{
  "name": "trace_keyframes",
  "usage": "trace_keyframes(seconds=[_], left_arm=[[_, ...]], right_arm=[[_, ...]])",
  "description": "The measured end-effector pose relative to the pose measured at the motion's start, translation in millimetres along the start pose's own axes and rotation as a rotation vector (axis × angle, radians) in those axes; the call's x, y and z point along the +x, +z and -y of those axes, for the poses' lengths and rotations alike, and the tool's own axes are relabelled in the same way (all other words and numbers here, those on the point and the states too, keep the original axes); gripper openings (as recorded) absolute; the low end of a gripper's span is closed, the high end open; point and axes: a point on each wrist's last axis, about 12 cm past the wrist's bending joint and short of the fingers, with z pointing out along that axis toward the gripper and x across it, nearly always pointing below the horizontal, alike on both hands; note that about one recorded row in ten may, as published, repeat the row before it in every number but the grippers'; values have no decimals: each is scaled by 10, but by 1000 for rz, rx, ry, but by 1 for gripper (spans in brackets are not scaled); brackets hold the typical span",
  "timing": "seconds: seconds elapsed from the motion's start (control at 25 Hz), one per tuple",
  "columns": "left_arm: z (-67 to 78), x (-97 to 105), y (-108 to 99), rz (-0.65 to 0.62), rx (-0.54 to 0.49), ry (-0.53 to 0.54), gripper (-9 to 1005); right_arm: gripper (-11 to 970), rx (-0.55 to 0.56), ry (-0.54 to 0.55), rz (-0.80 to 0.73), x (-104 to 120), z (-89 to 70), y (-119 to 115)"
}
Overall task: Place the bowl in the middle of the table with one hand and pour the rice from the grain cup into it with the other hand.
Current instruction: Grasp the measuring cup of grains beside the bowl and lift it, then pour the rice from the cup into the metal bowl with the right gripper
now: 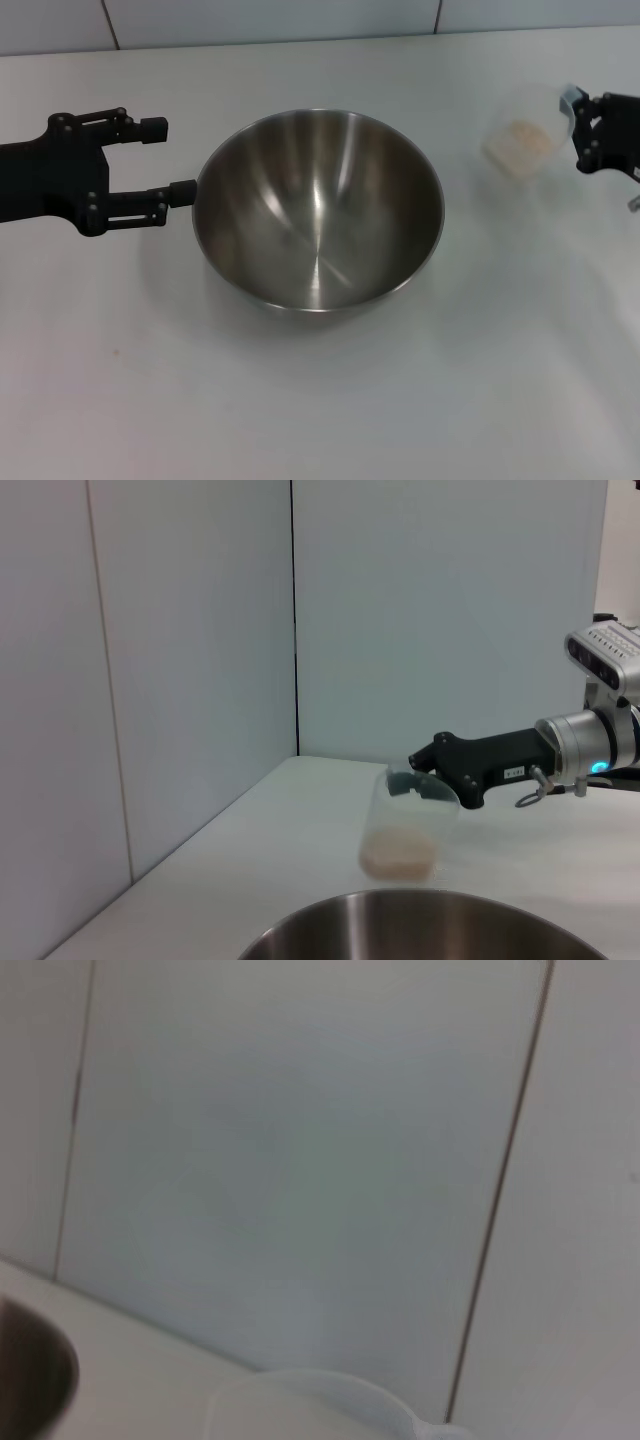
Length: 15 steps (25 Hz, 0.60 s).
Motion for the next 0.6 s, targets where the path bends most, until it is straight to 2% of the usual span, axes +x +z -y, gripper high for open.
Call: trace_keyframes(seconds=[0.2, 0.4, 0.6], left_arm=[[6, 2, 11, 2, 1, 2, 771], [21, 20, 0, 6, -2, -4, 770], [47, 37, -21, 14, -8, -17, 770]], right_arm=[[7, -20, -24, 75, -150, 21, 62], [7, -42, -95, 137, -325, 62, 137], [8, -104, -201, 171, -507, 32, 253]])
